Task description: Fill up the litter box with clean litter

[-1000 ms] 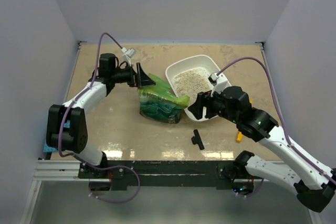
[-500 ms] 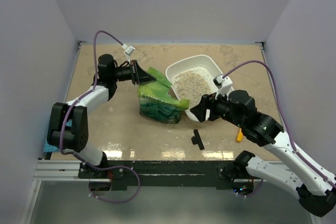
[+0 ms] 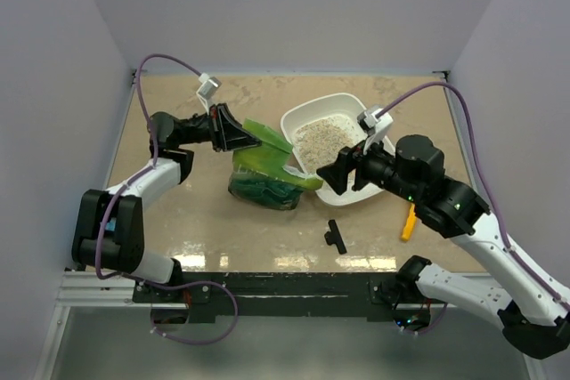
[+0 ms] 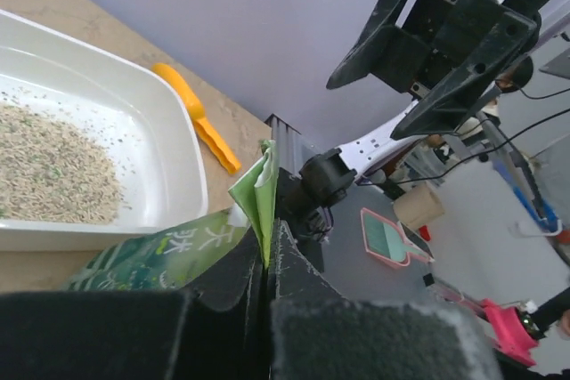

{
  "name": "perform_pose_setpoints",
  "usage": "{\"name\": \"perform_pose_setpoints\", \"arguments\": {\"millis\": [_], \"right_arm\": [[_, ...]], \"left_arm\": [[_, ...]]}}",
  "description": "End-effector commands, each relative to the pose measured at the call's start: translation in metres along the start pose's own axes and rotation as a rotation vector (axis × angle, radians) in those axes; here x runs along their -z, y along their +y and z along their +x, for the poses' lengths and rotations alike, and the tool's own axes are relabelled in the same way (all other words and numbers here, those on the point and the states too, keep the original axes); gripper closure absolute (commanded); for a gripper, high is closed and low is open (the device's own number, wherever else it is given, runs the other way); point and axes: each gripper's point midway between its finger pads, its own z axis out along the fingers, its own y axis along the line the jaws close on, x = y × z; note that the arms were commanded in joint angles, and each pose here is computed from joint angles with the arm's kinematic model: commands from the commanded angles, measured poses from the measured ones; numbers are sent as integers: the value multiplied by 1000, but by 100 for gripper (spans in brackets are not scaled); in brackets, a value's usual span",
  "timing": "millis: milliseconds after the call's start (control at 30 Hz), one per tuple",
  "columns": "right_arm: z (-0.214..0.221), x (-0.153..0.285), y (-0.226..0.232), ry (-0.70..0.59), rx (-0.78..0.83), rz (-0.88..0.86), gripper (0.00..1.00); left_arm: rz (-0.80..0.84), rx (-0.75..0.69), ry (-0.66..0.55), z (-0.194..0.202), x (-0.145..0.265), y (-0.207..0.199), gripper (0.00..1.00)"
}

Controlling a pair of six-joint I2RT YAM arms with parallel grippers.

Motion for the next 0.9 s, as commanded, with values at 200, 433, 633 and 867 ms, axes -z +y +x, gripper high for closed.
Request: {"name": "perform_pose_setpoints", "arguments": {"millis": [200, 433, 633, 867], "right_arm": [[-41, -37, 30, -149, 472, -231, 18], [-31, -67, 33, -155, 629, -304, 14], [-27, -90, 55, -119, 648, -486, 14], [-8, -122, 68, -50, 602, -616, 15]], "left_arm": [[233, -625, 19, -14, -1, -75, 100], [250, -641, 40, -14, -2, -87, 100], [256, -632, 42, -10, -3, -90, 100], [257, -646, 38, -10, -2, -93, 100]]}}
